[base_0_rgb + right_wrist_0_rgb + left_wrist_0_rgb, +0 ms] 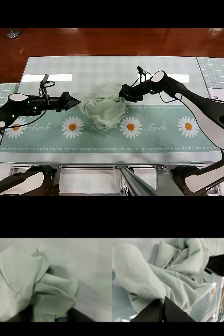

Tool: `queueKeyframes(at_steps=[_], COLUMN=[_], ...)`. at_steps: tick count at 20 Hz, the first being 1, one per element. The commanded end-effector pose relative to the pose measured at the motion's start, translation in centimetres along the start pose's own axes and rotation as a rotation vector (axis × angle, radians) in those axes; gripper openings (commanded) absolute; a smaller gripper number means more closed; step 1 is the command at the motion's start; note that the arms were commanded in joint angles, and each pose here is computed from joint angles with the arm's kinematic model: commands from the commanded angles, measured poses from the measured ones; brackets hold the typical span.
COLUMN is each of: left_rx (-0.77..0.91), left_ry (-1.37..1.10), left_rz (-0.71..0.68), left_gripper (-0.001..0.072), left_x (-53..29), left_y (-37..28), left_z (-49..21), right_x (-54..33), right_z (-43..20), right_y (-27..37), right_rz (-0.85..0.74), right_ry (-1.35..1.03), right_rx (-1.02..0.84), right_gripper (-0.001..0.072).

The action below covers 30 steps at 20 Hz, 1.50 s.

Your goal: Fold the shirts.

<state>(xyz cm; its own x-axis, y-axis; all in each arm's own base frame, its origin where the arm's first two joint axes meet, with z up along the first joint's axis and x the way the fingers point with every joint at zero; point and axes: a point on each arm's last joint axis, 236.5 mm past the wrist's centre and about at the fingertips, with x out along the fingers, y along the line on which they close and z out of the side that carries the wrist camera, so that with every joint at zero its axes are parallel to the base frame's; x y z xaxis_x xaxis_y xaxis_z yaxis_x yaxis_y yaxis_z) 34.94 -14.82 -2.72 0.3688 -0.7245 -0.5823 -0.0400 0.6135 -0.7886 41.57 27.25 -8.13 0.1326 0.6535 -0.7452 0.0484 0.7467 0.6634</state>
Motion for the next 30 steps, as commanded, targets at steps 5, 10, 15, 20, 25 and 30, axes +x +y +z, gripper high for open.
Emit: queueKeyframes(at_steps=[5,10,15,20,25,30], left_rx=[-0.002,0.309,0.667,0.887,1.014,0.968], left_ry=[-0.002,-0.2,-0.477,-0.774,-0.846,-0.535], left_rz=[-0.066,-0.251,-0.306,0.022,0.104,0.096], left_gripper=[0.0021,0.002,0.002,0.002,0.002,0.0021], left_x=[-1.0,-8.6,-20.7,-32.3,-37.2,-32.7], left_y=[-2.2,-17.1,-32.4,-36.9,-39.0,-35.3], left_z=[1.2,10.5,13.8,11.9,4.4,-0.2], right_x=[-3.3,-20.5,-41.9,-55.9,-59.9,-56.7], right_z=[-0.1,9.1,5.3,-6.5,-14.9,-15.0], right_y=[3.8,11.2,22.7,24.4,23.7,22.3], right_rz=[0.03,-0.155,-0.17,-0.244,-0.233,-0.228], right_ry=[0.058,-0.372,-0.836,-1.121,-1.183,-1.059], right_rx=[-0.225,-0.456,-0.726,-0.82,-0.849,-0.831], right_gripper=[0.0019,0.0019,0.0019,0.0019,0.0019,0.0019])
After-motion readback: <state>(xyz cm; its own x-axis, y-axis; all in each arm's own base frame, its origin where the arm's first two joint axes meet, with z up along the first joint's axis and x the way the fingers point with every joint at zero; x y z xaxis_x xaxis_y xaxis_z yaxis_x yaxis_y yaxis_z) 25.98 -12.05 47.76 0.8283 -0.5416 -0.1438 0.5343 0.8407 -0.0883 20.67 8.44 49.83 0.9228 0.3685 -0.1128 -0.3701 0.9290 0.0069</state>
